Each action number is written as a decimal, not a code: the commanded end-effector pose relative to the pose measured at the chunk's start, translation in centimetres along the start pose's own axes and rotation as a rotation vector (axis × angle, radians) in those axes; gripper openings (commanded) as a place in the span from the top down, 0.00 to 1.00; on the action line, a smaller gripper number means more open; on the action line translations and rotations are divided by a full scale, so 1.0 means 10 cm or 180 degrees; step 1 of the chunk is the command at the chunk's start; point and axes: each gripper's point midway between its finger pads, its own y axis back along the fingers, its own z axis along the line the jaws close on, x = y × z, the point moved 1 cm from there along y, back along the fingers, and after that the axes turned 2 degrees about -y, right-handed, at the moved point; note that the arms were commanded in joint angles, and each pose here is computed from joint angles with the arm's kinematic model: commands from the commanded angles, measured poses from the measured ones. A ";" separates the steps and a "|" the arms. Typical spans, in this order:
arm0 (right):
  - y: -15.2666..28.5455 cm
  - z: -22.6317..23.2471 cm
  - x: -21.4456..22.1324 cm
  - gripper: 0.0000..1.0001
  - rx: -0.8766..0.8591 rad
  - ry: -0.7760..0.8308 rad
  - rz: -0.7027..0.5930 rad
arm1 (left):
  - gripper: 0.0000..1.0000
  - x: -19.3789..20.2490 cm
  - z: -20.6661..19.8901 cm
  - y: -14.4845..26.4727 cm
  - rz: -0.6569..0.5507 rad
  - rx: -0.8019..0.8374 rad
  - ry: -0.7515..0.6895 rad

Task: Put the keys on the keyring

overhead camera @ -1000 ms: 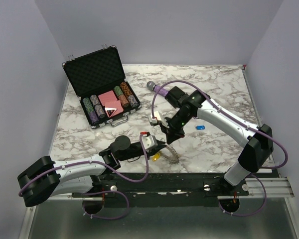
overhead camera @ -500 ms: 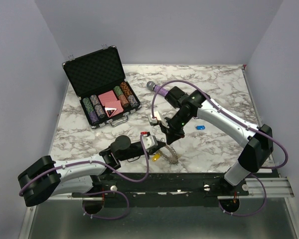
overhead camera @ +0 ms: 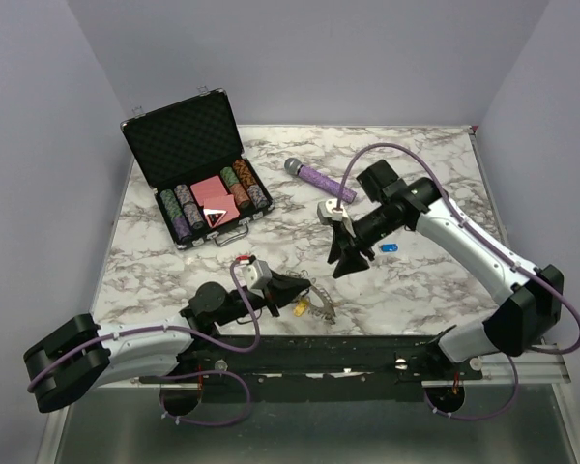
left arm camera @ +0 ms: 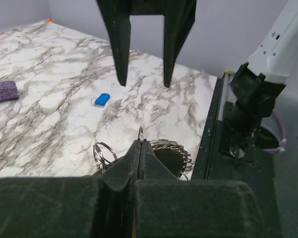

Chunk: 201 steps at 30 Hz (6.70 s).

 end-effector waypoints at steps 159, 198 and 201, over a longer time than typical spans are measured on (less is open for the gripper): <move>-0.14 0.08 0.02 0.99 -0.0146 0.0110 0.0333 | 1.00 -0.10 0.00 -0.50 0.0658 0.0477 -0.0736; -0.01 0.39 -0.39 0.52 -0.0677 0.0183 -0.1219 | 1.00 -1.07 -0.17 0.01 -0.1394 0.0350 0.1083; -0.04 0.32 -0.35 0.53 -0.0593 0.0091 -0.1174 | 1.00 -1.11 -0.17 0.00 -0.1430 0.0358 0.1030</move>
